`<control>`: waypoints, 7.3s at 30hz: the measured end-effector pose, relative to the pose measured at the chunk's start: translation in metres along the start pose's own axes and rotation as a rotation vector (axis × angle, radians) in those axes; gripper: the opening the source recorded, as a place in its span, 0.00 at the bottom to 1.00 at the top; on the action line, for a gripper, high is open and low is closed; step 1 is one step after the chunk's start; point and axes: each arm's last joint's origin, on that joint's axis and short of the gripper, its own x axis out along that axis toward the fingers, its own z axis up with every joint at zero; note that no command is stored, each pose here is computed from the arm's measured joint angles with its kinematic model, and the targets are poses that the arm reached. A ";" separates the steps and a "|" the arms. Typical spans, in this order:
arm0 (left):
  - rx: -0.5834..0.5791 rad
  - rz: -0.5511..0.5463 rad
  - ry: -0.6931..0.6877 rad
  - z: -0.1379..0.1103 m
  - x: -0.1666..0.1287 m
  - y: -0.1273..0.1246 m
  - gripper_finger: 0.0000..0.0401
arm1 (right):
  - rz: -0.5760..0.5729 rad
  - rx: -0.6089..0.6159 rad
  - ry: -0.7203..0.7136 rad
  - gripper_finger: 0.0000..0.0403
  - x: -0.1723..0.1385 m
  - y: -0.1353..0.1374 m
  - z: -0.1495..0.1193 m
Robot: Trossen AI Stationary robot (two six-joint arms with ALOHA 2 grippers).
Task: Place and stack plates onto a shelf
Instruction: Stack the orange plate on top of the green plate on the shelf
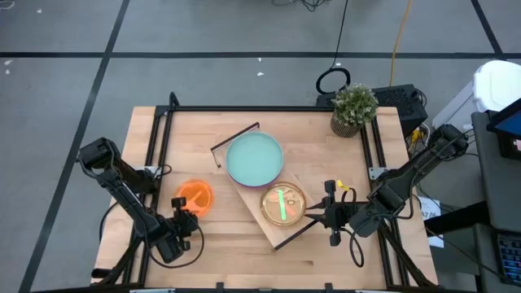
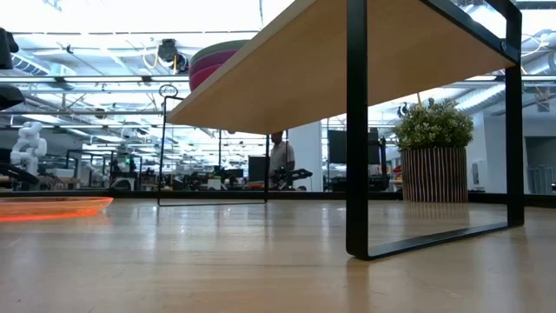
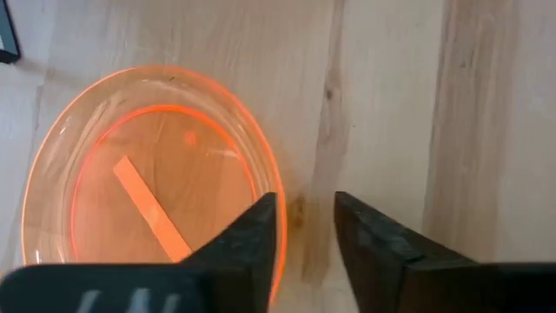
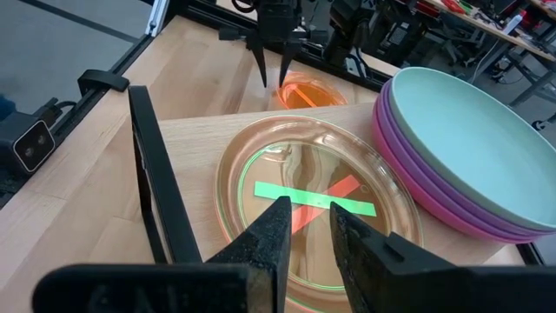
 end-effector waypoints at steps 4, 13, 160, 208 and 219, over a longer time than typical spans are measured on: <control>-0.011 0.018 0.023 -0.006 0.005 0.004 0.42 | 0.000 0.000 0.001 0.17 0.000 0.000 0.000; 0.021 0.040 0.044 -0.013 0.011 0.009 0.38 | 0.000 0.000 0.001 0.17 0.000 0.000 0.000; 0.797 0.070 -0.863 0.248 -0.136 0.051 0.00 | 0.025 0.093 0.031 0.17 -0.030 -0.022 -0.005; 0.806 -0.080 -0.601 0.264 -0.038 0.032 0.00 | 0.020 0.135 0.035 0.17 -0.046 -0.034 -0.009; 0.705 -0.116 -0.552 0.262 -0.034 0.036 0.08 | 0.020 0.135 0.036 0.17 -0.046 -0.034 -0.009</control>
